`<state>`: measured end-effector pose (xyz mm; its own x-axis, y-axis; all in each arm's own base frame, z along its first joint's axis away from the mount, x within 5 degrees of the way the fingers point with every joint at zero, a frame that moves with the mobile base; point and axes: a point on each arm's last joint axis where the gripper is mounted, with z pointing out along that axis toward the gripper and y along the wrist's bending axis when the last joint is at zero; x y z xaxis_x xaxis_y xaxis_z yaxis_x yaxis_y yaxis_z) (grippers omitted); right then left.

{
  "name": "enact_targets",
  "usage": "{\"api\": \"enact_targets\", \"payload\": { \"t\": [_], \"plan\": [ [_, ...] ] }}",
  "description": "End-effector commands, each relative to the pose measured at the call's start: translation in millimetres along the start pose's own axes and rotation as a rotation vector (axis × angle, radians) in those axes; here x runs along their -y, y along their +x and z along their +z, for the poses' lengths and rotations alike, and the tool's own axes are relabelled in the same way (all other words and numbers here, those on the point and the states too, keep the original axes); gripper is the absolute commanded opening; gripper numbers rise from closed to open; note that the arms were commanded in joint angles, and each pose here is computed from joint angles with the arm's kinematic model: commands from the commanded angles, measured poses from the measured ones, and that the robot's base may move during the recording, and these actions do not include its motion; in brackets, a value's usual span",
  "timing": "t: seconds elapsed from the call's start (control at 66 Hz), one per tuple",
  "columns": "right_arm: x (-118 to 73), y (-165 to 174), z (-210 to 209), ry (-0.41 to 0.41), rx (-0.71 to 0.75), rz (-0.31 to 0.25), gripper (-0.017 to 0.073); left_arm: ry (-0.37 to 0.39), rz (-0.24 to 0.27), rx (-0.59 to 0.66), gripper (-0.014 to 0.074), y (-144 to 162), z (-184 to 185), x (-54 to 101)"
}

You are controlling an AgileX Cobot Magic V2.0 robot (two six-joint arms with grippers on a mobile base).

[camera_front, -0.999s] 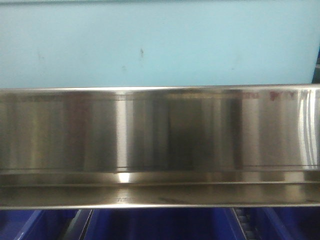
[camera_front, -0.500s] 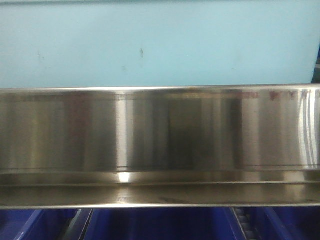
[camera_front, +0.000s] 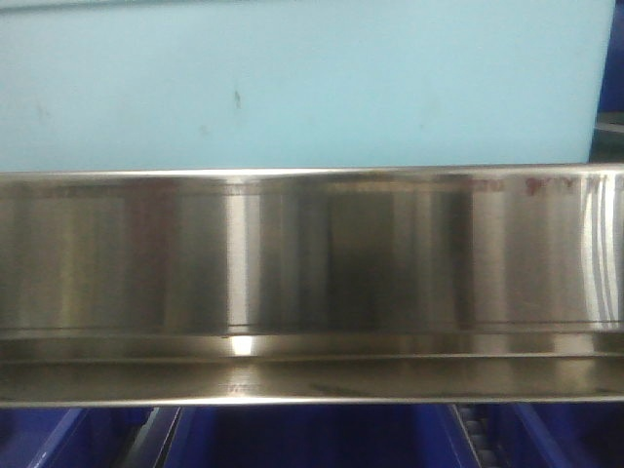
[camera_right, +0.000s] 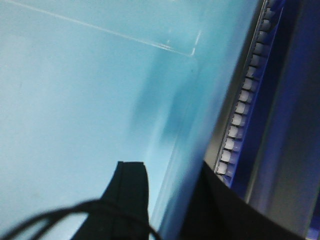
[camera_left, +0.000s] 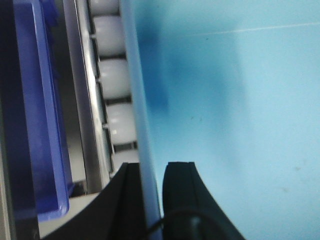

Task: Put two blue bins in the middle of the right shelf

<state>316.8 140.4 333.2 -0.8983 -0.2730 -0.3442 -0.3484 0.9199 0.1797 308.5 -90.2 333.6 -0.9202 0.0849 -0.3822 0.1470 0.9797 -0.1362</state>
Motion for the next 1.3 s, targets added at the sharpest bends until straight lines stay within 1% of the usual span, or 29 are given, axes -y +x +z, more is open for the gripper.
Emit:
{"api": "enact_targets", "payload": {
  "t": [0.0,0.106,0.151,0.333,0.424,0.606,0.697,1.287],
  "plan": [
    [0.6,-4,-26,0.034,0.082,-0.013,-0.0151,0.022,0.007,0.007,-0.0111,-3,-17,5.3],
    [-3.0,-8,-45,0.032,0.128,-0.021,-0.0151,0.029,0.015,0.037,-0.0111,-10,-36,8.2],
    [-4.0,-11,-53,0.035,0.148,-0.023,-0.0151,0.035,0.019,0.077,-0.0111,-16,-46,10.0],
    [-12.5,-26,-98,0.025,0.314,-0.047,-0.0151,0.062,0.034,0.248,-0.0111,-35,-92,16.7],
    [-16.7,-30,-121,0.019,0.396,-0.058,-0.0151,0.091,0.041,0.342,-0.0111,-41,-120,21.3],
    [-21.3,-33,-147,0.013,0.485,-0.071,-0.0151,0.128,0.050,0.452,-0.0111,-46,-152,26.3],
    [-22.1,-34,-152,0.011,0.502,-0.074,-0.0151,0.141,0.049,0.457,-0.0111,-46,-155,27.5],
    [-22.1,-34,-152,0.011,0.502,-0.074,-0.0151,0.141,0.049,0.457,-0.0111,-46,-155,27.5]
  ]
}}
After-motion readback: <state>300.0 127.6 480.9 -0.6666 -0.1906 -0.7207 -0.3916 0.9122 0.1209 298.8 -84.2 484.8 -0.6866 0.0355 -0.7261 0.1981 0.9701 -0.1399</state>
